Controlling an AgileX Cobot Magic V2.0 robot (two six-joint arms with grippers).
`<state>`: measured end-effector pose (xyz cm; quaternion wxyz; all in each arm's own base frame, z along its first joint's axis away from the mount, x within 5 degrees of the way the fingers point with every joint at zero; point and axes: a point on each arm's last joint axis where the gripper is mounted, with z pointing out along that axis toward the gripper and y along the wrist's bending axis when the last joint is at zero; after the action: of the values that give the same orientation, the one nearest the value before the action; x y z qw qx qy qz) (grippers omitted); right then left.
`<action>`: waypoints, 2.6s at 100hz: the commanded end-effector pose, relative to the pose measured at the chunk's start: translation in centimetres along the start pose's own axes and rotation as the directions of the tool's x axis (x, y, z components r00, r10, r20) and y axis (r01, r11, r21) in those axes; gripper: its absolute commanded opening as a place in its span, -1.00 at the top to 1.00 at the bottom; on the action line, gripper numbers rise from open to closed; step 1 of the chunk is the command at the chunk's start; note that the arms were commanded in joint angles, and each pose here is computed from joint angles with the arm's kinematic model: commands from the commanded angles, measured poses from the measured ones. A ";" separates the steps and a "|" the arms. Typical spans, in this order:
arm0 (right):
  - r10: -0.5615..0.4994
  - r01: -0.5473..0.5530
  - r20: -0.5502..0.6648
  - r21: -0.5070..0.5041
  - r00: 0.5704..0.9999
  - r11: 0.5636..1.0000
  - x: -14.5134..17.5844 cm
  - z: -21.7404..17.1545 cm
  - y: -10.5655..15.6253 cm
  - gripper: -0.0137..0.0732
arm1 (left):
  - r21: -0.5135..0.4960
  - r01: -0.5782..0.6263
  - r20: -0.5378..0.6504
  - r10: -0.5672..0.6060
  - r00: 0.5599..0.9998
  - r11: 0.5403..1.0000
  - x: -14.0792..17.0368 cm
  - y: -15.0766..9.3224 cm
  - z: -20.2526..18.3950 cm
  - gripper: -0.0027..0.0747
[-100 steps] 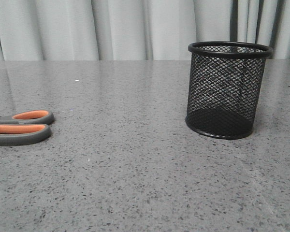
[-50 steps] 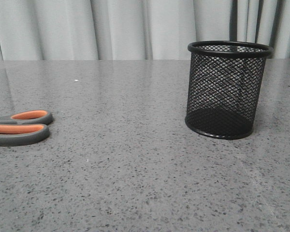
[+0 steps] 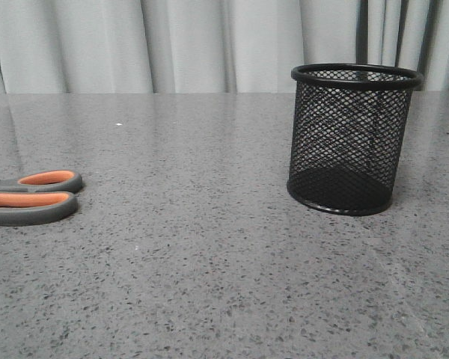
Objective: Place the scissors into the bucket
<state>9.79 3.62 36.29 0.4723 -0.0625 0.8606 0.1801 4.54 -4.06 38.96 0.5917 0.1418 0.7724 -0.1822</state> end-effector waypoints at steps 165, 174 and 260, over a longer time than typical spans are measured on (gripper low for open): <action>-0.087 0.083 -0.027 -0.100 0.996 0.991 -1.3 -0.3 1.4 -0.15 | 0.792 -0.552 -0.251 0.963 0.094 0.260 4.2 5.0 21.4 -0.01; -0.090 0.086 -0.029 -0.101 0.996 0.991 -1.3 -0.4 1.4 -0.15 | 0.802 -0.546 -0.238 0.968 0.080 0.242 4.1 5.1 22.0 -0.01; -0.091 0.086 -0.039 -0.103 0.995 0.991 -1.2 -0.4 1.4 -0.15 | 0.876 -0.418 -0.227 0.970 0.083 0.241 5.1 5.2 24.2 -0.01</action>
<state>9.48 4.64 36.46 0.4220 -0.1298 0.8762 0.1934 26.18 -9.80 26.68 0.0832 0.7701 0.6325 -0.0032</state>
